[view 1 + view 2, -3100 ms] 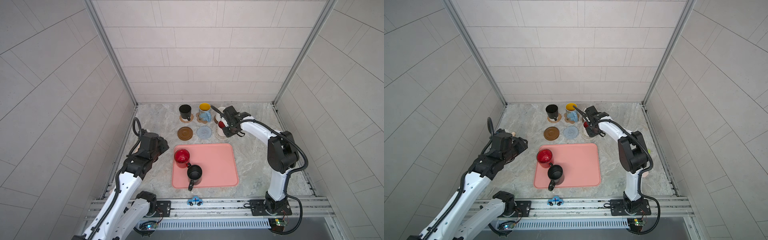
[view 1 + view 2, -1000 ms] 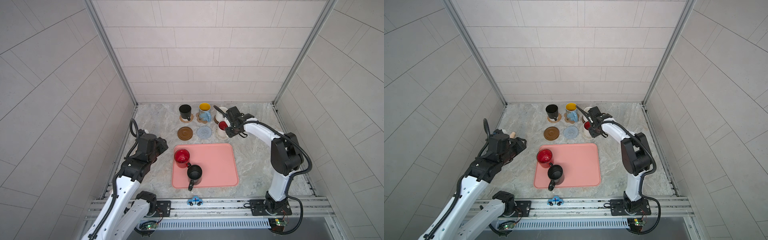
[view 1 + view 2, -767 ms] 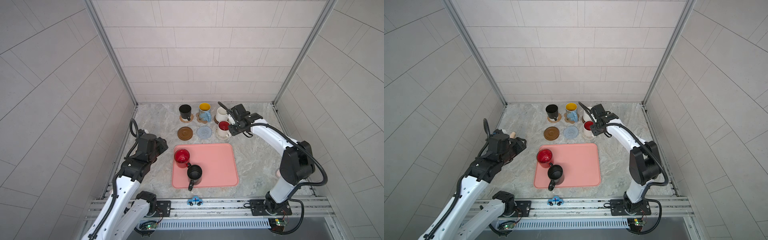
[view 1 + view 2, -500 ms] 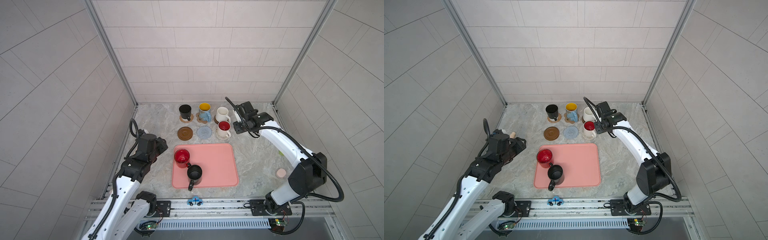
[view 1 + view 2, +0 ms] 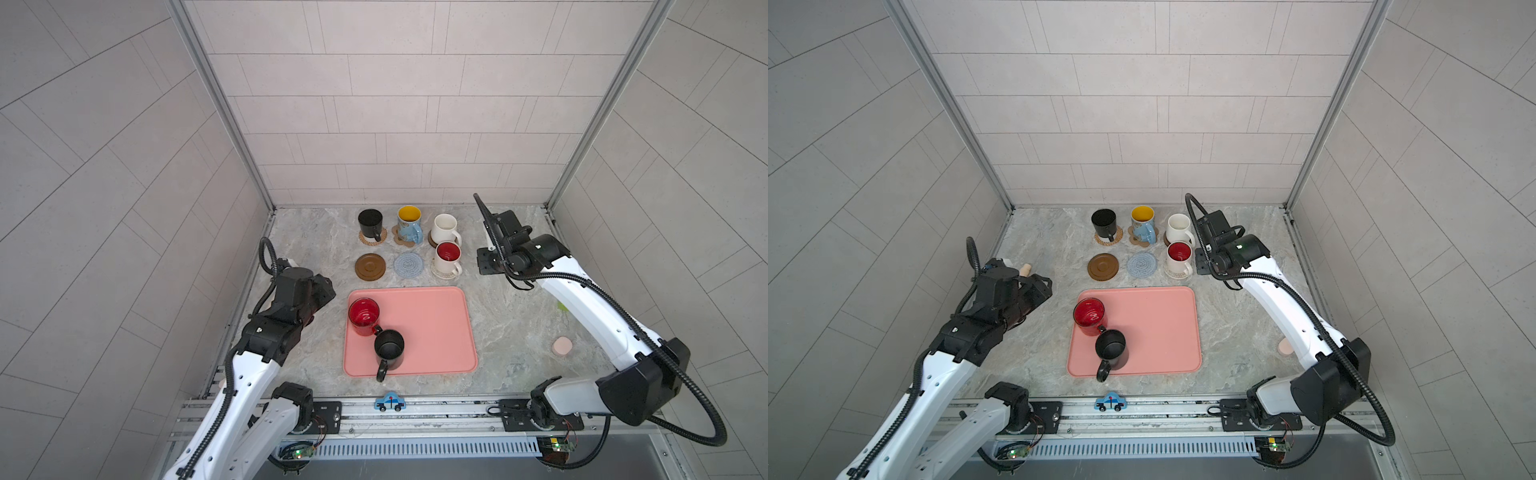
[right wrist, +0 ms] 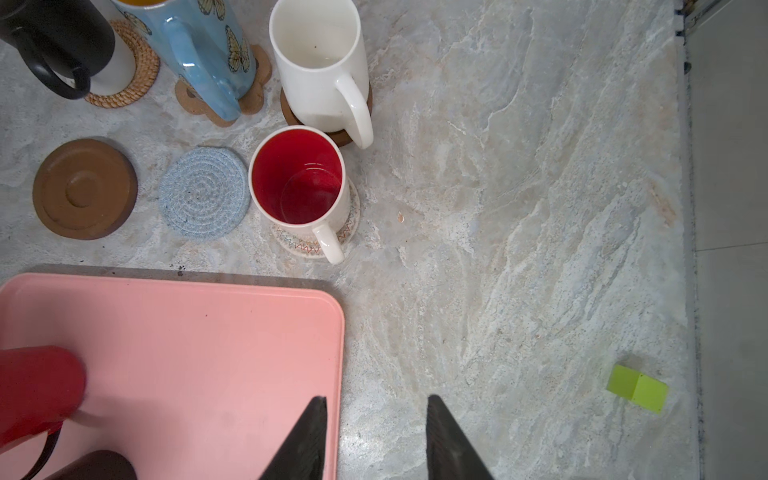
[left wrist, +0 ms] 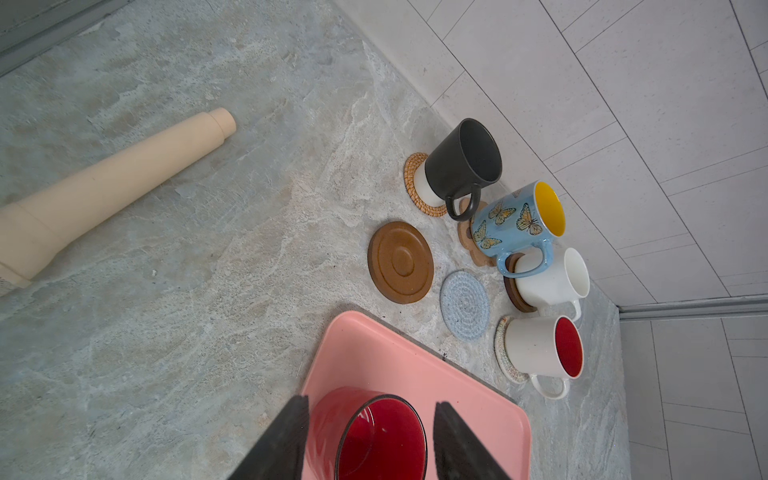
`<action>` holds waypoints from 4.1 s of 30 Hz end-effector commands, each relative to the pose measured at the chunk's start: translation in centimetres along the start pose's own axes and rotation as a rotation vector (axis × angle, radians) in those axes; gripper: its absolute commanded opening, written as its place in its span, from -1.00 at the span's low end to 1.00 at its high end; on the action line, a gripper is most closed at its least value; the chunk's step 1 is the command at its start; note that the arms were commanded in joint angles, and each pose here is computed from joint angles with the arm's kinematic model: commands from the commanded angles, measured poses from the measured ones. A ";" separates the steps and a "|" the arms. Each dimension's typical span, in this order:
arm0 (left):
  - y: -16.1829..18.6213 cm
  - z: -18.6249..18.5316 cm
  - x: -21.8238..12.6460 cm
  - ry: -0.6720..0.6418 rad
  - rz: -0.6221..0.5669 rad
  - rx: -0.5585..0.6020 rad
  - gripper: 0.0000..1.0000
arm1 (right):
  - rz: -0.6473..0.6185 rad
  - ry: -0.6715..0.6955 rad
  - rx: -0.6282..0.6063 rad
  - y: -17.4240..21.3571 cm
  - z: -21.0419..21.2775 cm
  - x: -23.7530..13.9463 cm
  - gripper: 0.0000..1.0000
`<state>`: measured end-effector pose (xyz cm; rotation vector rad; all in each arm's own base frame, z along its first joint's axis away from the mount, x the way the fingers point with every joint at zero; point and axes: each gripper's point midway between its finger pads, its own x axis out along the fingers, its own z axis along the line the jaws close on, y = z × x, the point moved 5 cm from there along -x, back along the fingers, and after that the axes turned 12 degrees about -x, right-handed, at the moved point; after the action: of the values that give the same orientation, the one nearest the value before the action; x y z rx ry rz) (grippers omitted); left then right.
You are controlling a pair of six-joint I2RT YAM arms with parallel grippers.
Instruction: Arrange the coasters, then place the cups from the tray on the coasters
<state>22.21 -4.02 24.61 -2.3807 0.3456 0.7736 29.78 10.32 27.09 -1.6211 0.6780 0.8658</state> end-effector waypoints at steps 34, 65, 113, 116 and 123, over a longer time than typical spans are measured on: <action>-0.4 3.7 -0.8 -0.095 -0.058 -0.055 0.14 | 0.216 -0.194 -0.213 12.8 26.5 -3.4 0.99; -0.1 5.5 -1.8 -0.103 -0.072 -0.089 0.17 | 0.323 -0.048 -0.371 16.1 29.4 0.4 0.99; -0.9 4.6 -2.5 -0.089 -0.093 -0.095 0.18 | 0.228 -0.231 -0.407 13.8 23.8 3.9 0.15; -1.0 4.6 -2.7 -0.088 -0.097 -0.092 0.18 | 0.225 -0.251 -0.406 13.8 24.2 4.0 -0.01; -1.0 4.6 -2.8 -0.090 -0.100 -0.097 0.18 | 0.225 -0.258 -0.403 14.2 24.2 4.5 -0.28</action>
<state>18.68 -0.59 22.83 -2.4152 0.1954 0.8699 16.23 31.16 12.71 -1.7661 0.5442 1.4331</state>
